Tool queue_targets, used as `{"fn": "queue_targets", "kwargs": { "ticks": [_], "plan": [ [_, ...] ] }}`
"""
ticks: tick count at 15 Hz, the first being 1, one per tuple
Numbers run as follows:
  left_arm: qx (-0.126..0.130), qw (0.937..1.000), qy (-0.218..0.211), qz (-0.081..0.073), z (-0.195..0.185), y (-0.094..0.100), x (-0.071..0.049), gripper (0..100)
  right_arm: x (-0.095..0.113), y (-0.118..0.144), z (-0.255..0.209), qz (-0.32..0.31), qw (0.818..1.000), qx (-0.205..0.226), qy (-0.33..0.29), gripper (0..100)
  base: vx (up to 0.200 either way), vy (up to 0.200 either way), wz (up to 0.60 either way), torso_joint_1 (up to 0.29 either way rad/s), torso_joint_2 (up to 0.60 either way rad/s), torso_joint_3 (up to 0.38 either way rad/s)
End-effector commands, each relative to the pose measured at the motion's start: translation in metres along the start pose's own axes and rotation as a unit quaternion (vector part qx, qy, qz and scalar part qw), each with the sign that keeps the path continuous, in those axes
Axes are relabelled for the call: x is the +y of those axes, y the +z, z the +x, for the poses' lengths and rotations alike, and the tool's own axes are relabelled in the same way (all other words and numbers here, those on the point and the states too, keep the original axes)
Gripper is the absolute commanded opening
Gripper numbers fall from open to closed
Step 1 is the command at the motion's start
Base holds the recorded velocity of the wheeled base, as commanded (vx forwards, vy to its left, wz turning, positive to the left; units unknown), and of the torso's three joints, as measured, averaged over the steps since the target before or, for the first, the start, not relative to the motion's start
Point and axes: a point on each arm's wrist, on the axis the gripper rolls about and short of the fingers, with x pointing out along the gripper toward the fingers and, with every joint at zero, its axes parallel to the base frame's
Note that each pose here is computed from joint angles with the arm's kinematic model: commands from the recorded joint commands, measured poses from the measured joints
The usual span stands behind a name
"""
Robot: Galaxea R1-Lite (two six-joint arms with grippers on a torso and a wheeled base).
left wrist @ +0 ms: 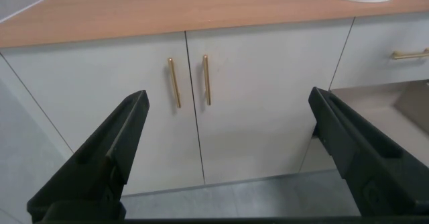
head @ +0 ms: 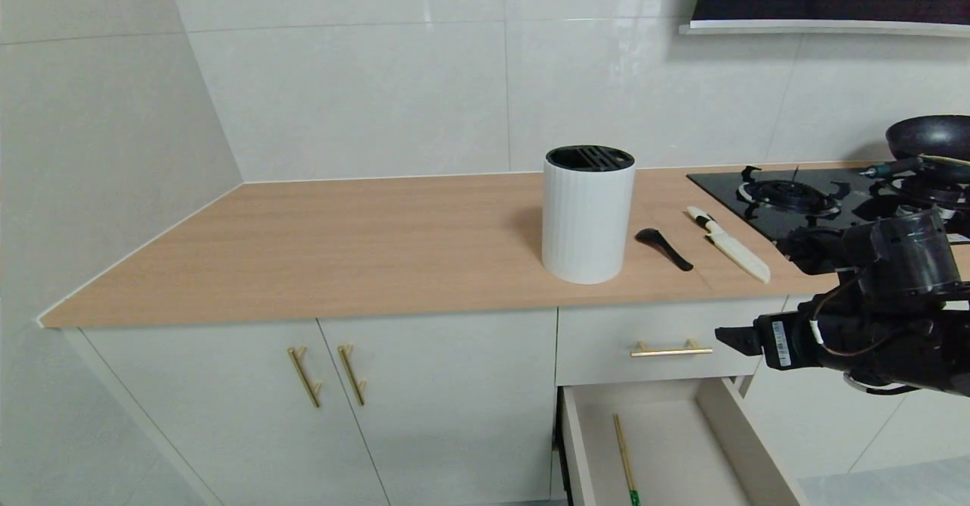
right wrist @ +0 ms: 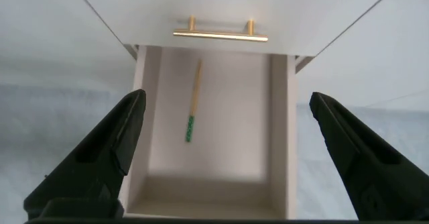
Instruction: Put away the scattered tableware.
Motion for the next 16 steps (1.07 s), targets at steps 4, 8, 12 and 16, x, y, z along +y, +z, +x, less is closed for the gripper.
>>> {"fn": "queue_targets", "kwargs": {
  "ticks": [4,8,12,16],
  "plan": [
    [0.001,1.0000,0.000,0.000,0.000,0.000,0.000,100,-0.001,0.007,-0.004,0.005,0.999,-0.032,0.009,100,0.000,0.000,0.00,0.009,-0.02,-0.012],
    [0.001,1.0000,0.000,0.000,0.000,0.000,0.000,100,-0.031,0.058,0.011,-0.019,0.994,-0.088,0.069,100,0.000,0.000,0.00,0.000,0.00,0.000],
    [0.001,1.0000,0.000,0.000,0.000,0.000,0.000,100,-0.058,0.076,0.063,-0.083,0.994,-0.063,0.031,100,0.000,0.000,0.00,0.000,0.00,0.000],
    [0.001,1.0000,0.000,0.000,0.000,0.000,0.000,100,-0.061,0.097,0.091,-0.081,0.992,-0.082,0.047,100,0.000,0.000,0.00,0.000,0.00,0.000]
  ]
}}
